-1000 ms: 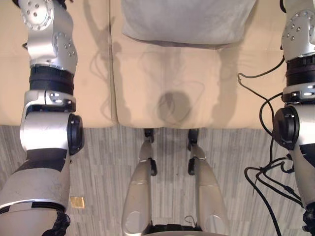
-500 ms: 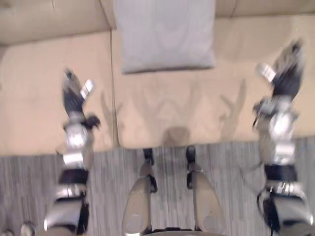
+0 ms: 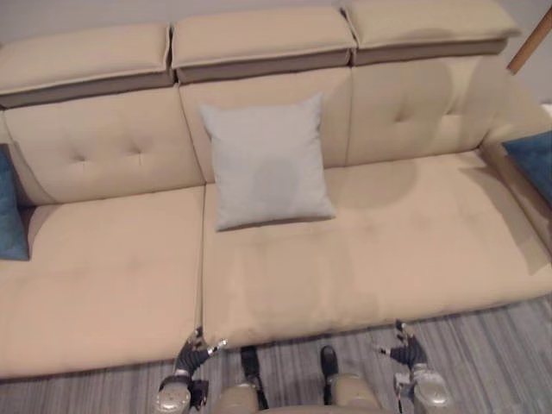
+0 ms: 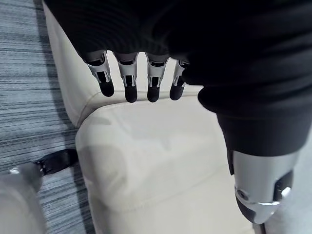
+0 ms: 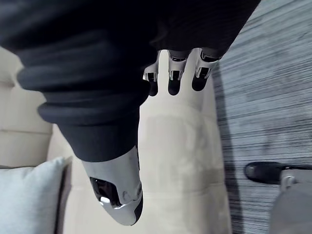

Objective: Pick up cushions and gather them together orderly.

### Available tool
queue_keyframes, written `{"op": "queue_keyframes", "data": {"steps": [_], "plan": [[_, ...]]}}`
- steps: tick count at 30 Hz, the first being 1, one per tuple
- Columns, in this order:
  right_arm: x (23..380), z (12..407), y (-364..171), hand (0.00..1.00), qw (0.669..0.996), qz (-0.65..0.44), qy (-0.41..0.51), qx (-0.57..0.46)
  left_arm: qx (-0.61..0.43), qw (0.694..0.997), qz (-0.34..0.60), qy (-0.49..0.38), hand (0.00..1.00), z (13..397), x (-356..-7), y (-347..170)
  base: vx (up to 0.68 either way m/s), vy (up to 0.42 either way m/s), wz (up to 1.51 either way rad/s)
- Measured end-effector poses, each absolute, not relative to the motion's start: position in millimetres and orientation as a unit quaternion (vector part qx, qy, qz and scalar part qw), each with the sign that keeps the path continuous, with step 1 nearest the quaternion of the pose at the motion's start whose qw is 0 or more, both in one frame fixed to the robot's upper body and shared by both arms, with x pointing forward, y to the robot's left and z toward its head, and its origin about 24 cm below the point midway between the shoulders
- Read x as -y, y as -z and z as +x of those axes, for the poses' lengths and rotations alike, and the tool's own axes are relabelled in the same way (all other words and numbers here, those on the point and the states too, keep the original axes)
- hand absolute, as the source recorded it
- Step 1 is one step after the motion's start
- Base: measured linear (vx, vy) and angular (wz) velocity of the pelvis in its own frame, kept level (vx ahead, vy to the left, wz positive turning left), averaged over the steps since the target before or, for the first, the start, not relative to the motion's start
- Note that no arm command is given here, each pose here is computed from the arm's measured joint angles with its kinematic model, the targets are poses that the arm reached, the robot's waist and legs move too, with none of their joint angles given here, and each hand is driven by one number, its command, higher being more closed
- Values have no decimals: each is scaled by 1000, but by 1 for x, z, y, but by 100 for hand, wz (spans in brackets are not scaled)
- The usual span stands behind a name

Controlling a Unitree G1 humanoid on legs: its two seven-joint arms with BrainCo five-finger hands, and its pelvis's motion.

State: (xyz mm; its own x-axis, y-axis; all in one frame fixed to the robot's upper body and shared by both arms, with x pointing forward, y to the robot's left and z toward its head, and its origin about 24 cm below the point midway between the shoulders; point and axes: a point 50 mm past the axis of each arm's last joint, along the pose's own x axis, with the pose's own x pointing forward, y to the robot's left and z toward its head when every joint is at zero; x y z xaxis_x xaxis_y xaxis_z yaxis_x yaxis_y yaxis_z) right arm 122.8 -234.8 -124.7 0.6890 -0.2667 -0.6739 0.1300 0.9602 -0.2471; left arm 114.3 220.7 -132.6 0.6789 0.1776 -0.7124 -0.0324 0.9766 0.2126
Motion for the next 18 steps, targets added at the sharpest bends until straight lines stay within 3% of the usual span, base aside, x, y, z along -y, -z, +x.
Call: {"op": "queue_keyframes", "data": {"steps": [6,9,11,14,18], "plan": [[229,136,124,0,917,-89,97,-376,-400,909,103,-58,0,114,-227,132,-34,20,-51],[220,148,121,0,924,-87,84,-361,-346,929,111,-66,0,141,-232,115,-61,-32,-12],[214,134,127,0,918,-79,79,-380,-322,938,110,-68,0,151,-233,107,-90,-96,49],[207,137,127,0,922,-82,62,-374,-307,943,105,-72,0,152,-230,102,-160,-139,20],[225,168,104,0,939,-112,79,-314,-304,948,59,-72,0,148,-207,105,-307,-209,-33]]}}
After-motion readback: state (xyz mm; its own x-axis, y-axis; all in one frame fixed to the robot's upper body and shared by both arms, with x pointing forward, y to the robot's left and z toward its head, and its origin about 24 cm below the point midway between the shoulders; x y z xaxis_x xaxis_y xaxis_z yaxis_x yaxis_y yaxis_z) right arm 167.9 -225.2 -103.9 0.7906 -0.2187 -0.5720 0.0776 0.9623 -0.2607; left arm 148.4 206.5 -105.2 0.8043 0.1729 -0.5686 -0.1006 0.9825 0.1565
